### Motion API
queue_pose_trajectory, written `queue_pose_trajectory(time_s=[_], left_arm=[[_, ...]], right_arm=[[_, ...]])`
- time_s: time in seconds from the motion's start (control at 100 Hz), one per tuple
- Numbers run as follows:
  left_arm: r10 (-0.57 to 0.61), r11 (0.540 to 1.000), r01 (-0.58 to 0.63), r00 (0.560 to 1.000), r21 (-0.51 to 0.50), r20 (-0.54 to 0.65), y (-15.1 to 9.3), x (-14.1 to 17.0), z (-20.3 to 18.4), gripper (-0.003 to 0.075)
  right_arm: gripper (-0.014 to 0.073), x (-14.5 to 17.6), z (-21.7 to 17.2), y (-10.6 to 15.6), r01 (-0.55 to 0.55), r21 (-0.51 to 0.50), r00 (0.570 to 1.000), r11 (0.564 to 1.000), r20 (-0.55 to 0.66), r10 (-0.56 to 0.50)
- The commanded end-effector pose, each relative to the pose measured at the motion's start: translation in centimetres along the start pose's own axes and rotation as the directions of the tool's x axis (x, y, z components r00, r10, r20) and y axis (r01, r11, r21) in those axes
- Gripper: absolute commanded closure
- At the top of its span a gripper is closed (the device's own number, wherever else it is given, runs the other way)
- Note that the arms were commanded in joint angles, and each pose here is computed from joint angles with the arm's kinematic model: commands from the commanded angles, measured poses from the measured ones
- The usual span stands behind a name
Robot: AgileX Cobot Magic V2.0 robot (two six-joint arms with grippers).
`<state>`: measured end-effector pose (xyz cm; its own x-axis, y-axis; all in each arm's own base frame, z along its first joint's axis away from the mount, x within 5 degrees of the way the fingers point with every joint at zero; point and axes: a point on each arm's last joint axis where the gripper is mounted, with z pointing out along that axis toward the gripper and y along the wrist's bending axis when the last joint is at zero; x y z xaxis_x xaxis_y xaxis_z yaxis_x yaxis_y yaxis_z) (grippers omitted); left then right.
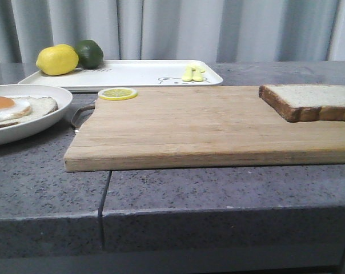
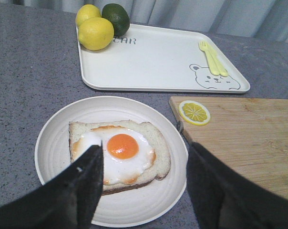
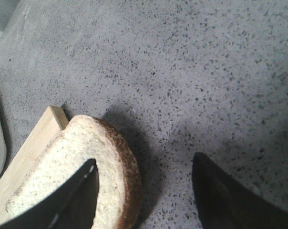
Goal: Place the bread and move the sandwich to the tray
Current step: 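Lower the right gripper and close it on the bread slice's crust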
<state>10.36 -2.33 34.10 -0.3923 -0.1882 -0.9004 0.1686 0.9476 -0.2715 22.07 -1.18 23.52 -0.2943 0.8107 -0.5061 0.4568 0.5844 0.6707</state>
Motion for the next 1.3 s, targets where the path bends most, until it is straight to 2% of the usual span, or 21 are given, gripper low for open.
queue_pose_trajectory(time_s=[0.0,0.14,0.39,0.67,0.81,0.92,1.29], left_arm=[[-0.014,1.000,0.014,0.996,0.003,0.092,-0.2,-1.6,-0.4,0.0351],[-0.014,1.000,0.014,0.996,0.003,0.092,-0.2,-1.6,-0.4,0.0351],[-0.014,1.000,0.014,0.996,0.003,0.092,-0.2,-1.6,-0.4,0.0351],[-0.014,1.000,0.014,0.996,0.003,0.092,-0.2,-1.6,-0.4,0.0351],[-0.014,1.000,0.014,0.996,0.003,0.092,-0.2,-1.6,-0.4,0.0351],[-0.014,1.000,0.014,0.996,0.003,0.092,-0.2,-1.6,-0.4,0.0351],[-0.014,1.000,0.014,0.996,0.003,0.092,-0.2,-1.6,-0.4,0.0351]], right_arm=[[0.0155,-1.5,-0.4,1.1,-0.001,-0.054,0.995,0.999,0.095,0.006],[0.0155,-1.5,-0.5,1.1,-0.025,-0.057,0.995,0.998,0.096,0.031],[0.0155,-1.5,-0.4,1.0,0.015,-0.042,0.995,0.999,0.096,-0.011],[0.0155,-1.1,-0.4,1.1,0.033,-0.052,0.998,0.998,0.051,-0.030],[0.0155,-0.8,-0.4,1.6,-0.007,-0.099,1.000,0.995,0.021,0.009],[0.0155,-0.5,-0.2,1.8,0.018,-0.127,1.000,0.992,-0.007,-0.019],[0.0155,0.0,0.8,1.3,0.012,-0.105,0.999,0.994,-0.052,-0.017]])
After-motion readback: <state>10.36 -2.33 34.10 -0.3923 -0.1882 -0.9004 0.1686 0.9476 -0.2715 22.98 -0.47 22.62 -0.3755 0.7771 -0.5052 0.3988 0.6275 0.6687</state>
